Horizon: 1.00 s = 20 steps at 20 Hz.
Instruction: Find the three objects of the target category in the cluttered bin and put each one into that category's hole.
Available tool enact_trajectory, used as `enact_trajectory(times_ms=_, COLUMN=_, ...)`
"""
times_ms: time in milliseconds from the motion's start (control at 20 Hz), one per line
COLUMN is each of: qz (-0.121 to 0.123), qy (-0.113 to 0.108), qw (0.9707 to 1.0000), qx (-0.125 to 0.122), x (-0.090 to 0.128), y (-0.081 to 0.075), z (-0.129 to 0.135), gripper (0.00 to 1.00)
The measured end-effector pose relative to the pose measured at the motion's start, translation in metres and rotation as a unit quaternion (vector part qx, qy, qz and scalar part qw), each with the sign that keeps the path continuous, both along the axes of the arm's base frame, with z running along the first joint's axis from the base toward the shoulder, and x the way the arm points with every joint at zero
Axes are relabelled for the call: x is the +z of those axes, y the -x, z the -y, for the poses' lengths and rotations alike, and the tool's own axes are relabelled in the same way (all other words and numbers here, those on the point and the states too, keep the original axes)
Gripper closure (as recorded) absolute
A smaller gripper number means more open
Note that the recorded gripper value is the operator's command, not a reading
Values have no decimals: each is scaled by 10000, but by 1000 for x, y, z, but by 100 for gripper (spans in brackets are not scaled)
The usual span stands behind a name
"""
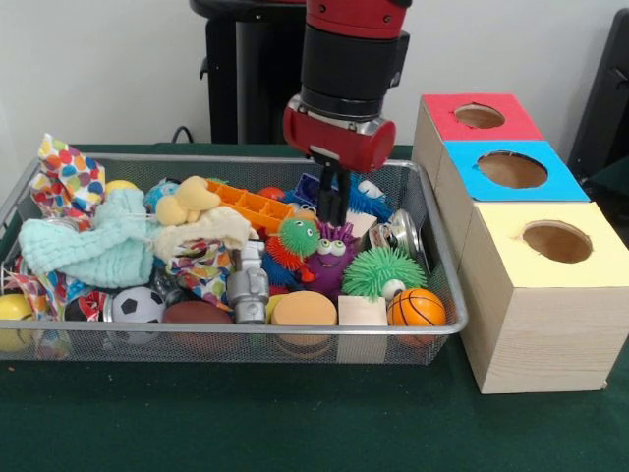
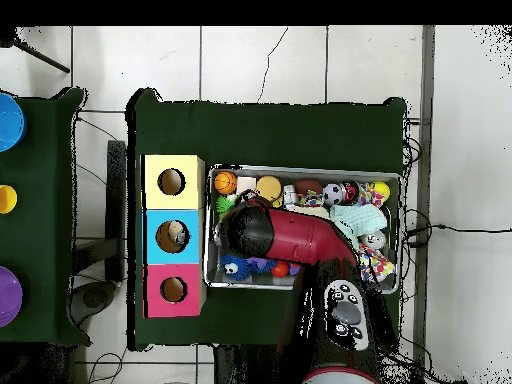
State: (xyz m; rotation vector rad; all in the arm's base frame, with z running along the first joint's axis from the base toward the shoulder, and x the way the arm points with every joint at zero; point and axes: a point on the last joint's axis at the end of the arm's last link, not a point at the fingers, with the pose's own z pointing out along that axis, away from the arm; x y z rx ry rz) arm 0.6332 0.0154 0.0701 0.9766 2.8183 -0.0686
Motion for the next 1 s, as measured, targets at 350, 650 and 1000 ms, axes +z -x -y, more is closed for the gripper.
enact_trajectory(times_ms=350, qz=-82, qy=-71, qw=9997, qx=206, x=-9, y=5, z=-30, gripper=100)
enact_trajectory(times_ms=650, qz=-319, qy=153, qw=9979, qx=536, x=-15, y=22, z=-63, gripper=100)
enact_trajectory(times_ms=1000, qz=-1034, qy=725, qw=9888, qx=800, x=7, y=50, z=-87, gripper=100)
